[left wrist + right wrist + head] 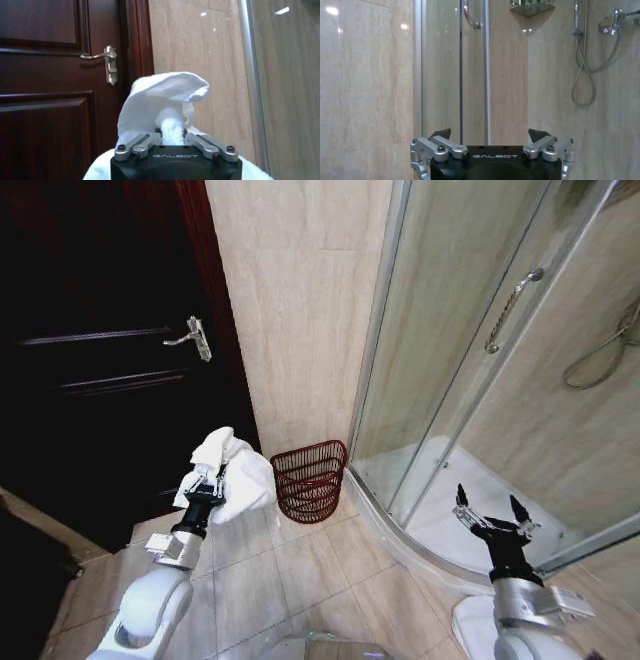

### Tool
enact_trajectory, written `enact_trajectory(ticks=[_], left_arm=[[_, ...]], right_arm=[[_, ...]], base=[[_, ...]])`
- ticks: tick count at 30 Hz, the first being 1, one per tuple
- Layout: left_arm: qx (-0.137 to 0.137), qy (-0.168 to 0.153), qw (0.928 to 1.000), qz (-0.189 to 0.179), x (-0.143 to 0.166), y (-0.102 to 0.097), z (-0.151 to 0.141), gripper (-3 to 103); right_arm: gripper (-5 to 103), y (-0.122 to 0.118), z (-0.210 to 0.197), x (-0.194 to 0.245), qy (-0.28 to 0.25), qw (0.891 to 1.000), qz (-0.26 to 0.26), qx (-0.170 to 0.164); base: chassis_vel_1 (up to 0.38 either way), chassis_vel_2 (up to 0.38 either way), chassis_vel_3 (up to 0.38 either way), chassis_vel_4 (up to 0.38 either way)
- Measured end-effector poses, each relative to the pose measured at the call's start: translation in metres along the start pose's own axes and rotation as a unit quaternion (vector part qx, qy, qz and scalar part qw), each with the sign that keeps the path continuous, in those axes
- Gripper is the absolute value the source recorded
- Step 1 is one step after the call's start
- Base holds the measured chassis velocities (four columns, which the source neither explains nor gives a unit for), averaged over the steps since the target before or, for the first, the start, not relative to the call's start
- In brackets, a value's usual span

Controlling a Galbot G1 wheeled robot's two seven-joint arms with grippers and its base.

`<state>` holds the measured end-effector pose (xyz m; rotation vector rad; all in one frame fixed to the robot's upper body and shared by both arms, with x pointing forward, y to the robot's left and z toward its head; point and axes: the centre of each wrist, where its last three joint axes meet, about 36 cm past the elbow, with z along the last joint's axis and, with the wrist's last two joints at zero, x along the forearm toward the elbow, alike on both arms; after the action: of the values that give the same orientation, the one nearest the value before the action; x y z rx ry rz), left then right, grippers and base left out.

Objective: Discard the used towel into the hamper.

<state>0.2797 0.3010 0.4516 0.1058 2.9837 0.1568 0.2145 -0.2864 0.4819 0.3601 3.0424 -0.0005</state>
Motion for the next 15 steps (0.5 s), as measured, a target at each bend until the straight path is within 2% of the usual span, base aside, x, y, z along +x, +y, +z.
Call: enact_trajectory(ticks=[15], left_arm=[[-0.001,0.0,1.0,0.001,0.0001,0.0007,0.0024,10]], right_arm=[[100,-0.0009,0.0018,0.0006,0.001,1.0,0.0,0.001]], base=[[0.0,0.0,0.0,0.0]])
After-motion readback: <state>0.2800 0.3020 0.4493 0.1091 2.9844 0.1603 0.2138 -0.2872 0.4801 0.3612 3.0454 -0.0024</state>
